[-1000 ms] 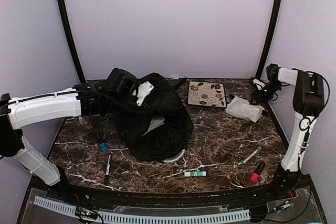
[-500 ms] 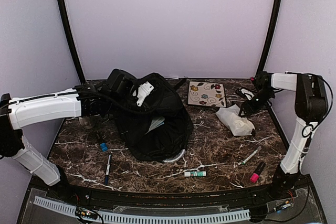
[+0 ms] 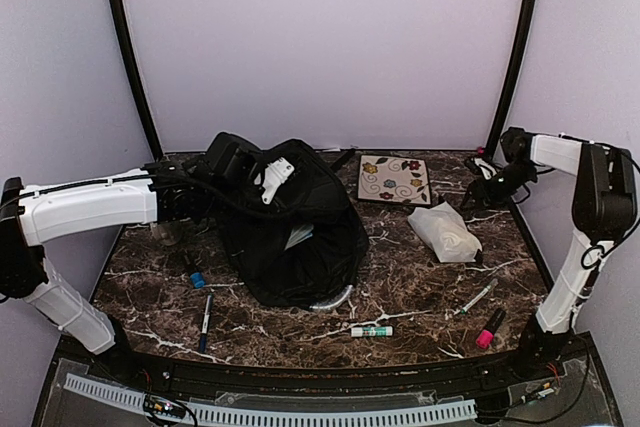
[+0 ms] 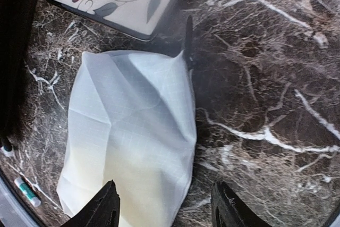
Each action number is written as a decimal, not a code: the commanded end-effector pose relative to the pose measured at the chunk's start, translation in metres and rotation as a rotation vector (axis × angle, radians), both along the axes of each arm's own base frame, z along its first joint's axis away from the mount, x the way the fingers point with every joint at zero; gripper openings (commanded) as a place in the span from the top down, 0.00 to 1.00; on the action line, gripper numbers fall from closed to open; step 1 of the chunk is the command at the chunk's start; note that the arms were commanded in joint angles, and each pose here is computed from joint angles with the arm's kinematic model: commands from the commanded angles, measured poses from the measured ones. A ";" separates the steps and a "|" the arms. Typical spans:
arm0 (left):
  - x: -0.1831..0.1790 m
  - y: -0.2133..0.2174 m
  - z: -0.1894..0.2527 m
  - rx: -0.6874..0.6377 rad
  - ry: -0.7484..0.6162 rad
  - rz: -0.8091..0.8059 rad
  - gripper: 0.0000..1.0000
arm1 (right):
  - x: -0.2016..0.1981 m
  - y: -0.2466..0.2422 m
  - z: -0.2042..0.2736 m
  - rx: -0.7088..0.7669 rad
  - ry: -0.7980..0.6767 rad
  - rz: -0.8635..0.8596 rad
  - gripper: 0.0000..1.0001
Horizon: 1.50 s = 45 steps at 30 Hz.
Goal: Pack the student bag
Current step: Pick up the pencil case from the center of the board.
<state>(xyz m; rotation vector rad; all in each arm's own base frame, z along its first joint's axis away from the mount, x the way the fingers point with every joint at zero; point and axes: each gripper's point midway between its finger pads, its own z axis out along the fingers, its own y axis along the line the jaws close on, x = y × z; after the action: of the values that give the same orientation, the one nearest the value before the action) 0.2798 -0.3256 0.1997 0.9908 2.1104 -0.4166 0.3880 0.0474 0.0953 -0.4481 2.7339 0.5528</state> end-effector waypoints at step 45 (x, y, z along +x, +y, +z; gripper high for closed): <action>0.000 0.004 0.009 -0.031 -0.001 0.015 1.00 | -0.066 0.065 -0.076 -0.319 0.188 0.250 0.32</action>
<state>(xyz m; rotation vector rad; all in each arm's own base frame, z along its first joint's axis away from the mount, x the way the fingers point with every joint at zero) 0.2789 -0.3265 0.1977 0.9825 2.1232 -0.4301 0.3403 0.1173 0.0396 -0.8100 2.9250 0.2745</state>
